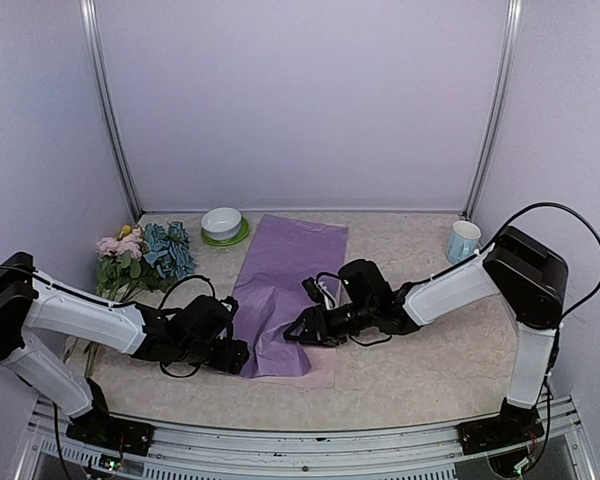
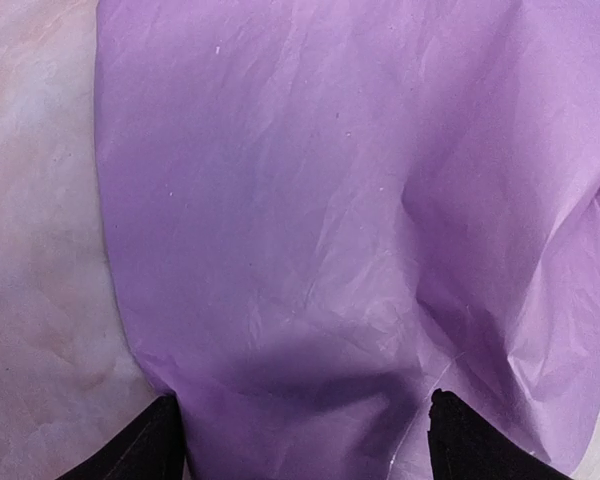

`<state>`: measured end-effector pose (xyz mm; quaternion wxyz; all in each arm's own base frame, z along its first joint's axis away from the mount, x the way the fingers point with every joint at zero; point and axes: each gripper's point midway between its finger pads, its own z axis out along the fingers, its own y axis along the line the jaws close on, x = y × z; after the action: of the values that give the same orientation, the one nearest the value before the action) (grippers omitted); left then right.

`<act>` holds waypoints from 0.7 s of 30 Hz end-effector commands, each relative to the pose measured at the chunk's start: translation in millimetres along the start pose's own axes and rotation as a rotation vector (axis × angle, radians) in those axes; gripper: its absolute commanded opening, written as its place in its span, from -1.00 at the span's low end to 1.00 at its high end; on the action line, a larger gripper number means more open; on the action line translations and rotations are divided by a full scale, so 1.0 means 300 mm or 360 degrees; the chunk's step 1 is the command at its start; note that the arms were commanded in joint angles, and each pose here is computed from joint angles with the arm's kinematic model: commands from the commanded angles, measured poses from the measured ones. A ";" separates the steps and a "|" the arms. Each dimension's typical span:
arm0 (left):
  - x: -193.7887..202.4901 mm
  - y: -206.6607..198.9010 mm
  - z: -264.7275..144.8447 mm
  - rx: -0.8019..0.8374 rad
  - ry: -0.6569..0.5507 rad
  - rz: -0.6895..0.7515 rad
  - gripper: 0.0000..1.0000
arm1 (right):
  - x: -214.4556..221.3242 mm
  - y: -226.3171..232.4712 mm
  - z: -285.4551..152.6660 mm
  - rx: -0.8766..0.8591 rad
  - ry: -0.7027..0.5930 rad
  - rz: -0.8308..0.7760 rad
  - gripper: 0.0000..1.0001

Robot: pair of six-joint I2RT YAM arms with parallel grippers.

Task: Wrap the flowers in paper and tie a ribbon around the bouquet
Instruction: Pick up the corner of the folded wrapping paper from the center of the board.

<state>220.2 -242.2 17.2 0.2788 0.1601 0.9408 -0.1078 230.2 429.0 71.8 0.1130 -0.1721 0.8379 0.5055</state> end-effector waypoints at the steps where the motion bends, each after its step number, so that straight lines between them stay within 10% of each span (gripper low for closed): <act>1: 0.185 0.010 0.022 0.0053 0.0311 0.0025 0.64 | 0.016 -0.044 0.020 0.0081 0.0040 0.0053 0.12; 5: 0.182 0.007 0.021 0.0060 0.0306 0.0029 0.63 | 0.023 -0.044 0.016 0.0086 0.0048 0.0055 -0.09; 9: 0.133 0.000 -0.005 0.0060 0.0218 0.0046 0.62 | 0.005 -0.045 0.013 0.0130 0.0044 0.0037 -0.98; 21: -0.199 -0.248 -0.488 0.0295 -0.0790 0.0538 0.98 | -0.206 0.302 -0.204 0.0026 -0.0274 -0.0219 -1.00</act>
<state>176.3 -274.9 135.8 0.4203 0.2588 0.8473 -0.1960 240.3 423.8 119.3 0.1455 -0.1724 0.8477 0.4802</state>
